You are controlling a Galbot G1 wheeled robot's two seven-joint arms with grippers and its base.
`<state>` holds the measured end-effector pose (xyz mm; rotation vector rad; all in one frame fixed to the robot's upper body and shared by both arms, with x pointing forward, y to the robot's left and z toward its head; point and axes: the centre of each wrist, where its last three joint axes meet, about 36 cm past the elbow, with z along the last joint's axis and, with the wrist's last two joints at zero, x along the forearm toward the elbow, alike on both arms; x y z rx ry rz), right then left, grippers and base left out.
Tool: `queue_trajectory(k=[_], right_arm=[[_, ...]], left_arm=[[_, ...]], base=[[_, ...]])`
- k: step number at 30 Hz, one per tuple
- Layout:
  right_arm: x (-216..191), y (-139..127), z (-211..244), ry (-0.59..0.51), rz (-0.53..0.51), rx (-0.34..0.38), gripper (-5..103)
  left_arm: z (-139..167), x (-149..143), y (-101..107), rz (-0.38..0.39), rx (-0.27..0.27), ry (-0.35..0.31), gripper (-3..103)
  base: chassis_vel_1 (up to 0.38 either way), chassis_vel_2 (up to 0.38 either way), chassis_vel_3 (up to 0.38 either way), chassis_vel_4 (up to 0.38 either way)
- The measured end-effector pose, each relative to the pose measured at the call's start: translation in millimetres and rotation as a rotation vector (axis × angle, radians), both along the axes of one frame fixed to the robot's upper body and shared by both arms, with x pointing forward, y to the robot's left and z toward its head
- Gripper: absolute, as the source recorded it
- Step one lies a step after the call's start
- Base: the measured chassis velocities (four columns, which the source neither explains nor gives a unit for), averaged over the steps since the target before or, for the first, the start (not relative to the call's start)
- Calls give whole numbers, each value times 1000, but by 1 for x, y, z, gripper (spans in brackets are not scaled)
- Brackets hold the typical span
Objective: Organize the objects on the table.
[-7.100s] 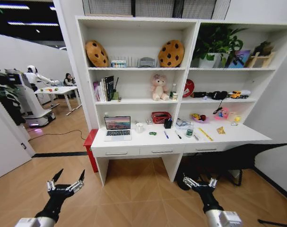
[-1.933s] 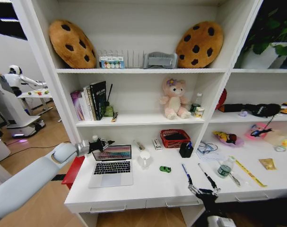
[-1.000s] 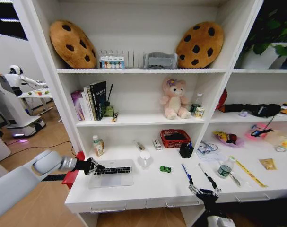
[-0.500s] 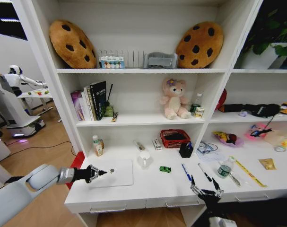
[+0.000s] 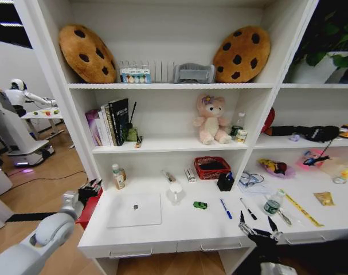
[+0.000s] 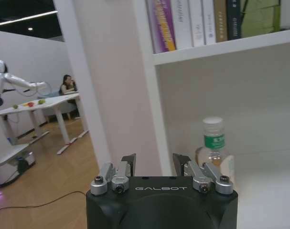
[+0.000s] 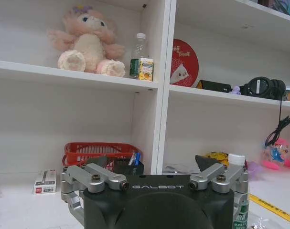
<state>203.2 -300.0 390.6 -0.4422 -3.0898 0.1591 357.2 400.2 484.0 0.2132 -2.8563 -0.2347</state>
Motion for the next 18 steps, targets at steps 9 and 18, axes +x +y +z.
queue_trajectory(k=[9, 18], right_arm=[[0, 7, 16, 38, 78, 24, 100], [-2, 11, 22, 45, 114, 36, 100]], left_arm=[[23, -90, -21, 9, -61, -38, 81], [42, -124, -45, -44, -12, -125, 100]], base=[[0, 0, 0, 0], [0, 0, 0, 0]])
